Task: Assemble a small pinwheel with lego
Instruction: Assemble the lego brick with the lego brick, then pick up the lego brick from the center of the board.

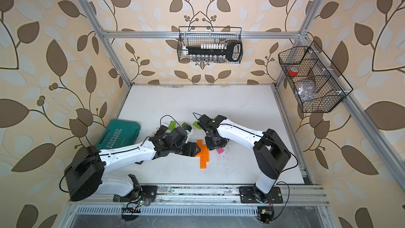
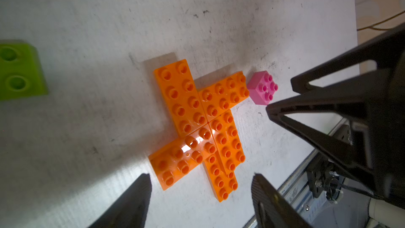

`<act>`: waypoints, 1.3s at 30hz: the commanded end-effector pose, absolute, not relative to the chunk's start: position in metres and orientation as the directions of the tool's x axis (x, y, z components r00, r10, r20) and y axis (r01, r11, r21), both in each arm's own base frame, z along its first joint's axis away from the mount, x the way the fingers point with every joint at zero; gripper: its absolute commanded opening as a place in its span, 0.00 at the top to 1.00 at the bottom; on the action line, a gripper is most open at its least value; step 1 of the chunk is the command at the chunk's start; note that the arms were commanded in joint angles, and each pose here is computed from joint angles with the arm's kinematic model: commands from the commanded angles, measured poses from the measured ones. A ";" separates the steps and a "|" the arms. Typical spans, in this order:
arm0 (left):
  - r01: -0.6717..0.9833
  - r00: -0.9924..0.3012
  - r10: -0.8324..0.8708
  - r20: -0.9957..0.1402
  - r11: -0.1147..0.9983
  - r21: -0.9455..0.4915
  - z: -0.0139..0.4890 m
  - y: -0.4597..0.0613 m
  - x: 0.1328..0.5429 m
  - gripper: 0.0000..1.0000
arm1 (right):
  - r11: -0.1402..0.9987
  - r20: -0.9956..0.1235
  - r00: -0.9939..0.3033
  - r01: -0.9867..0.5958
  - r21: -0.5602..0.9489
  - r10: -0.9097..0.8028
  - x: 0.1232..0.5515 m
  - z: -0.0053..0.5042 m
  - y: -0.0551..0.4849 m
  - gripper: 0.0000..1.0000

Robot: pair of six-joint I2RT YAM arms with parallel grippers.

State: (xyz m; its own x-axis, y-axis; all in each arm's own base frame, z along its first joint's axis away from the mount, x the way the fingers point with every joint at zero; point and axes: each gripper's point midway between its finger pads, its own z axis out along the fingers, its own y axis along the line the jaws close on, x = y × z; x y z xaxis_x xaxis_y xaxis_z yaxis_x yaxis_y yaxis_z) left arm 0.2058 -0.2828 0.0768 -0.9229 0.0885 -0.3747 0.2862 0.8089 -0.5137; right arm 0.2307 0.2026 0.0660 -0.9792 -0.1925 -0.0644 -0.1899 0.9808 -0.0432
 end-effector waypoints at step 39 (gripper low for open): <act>0.340 -0.863 0.095 -0.496 0.836 -0.431 0.096 -0.314 0.203 0.27 | 0.946 0.077 -0.946 -0.319 -0.052 -0.314 0.229 0.019 0.175 0.69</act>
State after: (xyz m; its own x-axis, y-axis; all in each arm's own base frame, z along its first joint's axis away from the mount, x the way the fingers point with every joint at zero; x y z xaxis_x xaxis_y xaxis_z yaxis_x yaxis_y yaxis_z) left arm 0.1989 -0.3058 0.0852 -0.8765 0.1024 -0.4705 0.3296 0.8399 -0.4312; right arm 0.2350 0.1776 0.0270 -0.9490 -0.3130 0.0373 -0.3147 0.9475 -0.0569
